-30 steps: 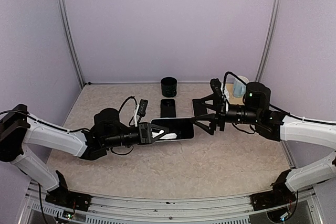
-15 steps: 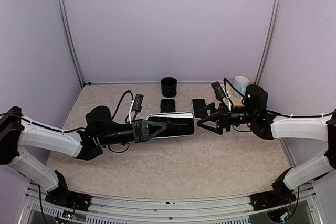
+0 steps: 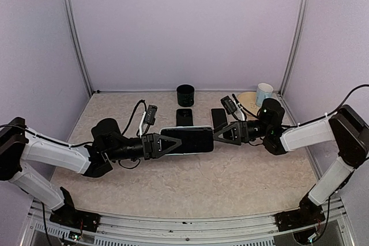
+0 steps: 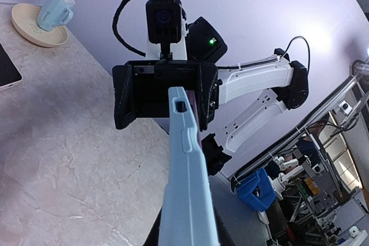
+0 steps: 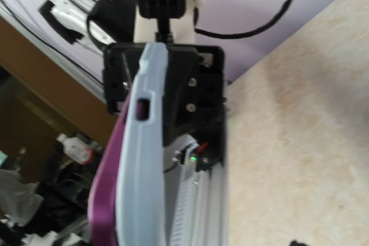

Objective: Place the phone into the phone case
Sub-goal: Press the bottom corners of the phone case.

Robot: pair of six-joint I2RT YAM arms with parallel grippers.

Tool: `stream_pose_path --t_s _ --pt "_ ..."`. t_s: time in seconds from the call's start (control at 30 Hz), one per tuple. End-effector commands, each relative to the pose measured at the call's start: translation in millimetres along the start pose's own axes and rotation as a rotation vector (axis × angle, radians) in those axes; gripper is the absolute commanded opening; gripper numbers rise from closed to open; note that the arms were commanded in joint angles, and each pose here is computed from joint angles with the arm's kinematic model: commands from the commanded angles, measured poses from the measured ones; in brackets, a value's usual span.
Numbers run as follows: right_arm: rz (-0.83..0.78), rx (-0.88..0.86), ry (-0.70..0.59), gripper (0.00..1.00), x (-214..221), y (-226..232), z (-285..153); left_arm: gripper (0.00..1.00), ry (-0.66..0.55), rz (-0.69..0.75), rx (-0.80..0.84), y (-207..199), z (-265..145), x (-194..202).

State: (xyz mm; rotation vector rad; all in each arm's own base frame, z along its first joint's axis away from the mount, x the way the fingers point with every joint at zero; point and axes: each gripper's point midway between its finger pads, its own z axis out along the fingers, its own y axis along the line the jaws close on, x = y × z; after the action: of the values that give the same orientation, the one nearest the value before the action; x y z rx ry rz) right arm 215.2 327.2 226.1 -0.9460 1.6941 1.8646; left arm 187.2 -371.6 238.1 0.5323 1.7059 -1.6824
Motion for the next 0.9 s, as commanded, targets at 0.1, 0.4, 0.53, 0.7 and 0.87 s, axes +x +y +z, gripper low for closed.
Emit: stream_pose_path --t_s 0.1,0.4,0.53,0.7,0.87 --pt "0.034 -0.138 -0.005 0.64 -13 21 0 0.00 -0.057 0.036 0.094 -19 -3 -13" --pt "0.078 -0.158 -0.016 0.39 -11 12 1 0.00 -0.058 0.009 0.060 -7 -2 -8" --pt "0.079 -0.157 -0.015 0.34 -10 11 2 0.00 -0.057 0.000 0.060 -5 -2 -6" --pt "0.076 -0.158 -0.013 0.28 -10 12 2 0.00 -0.060 -0.005 0.055 -3 -1 -6" --pt "0.079 -0.156 -0.007 0.23 -8 10 2 0.00 -0.067 -0.008 0.049 -1 -1 -8"
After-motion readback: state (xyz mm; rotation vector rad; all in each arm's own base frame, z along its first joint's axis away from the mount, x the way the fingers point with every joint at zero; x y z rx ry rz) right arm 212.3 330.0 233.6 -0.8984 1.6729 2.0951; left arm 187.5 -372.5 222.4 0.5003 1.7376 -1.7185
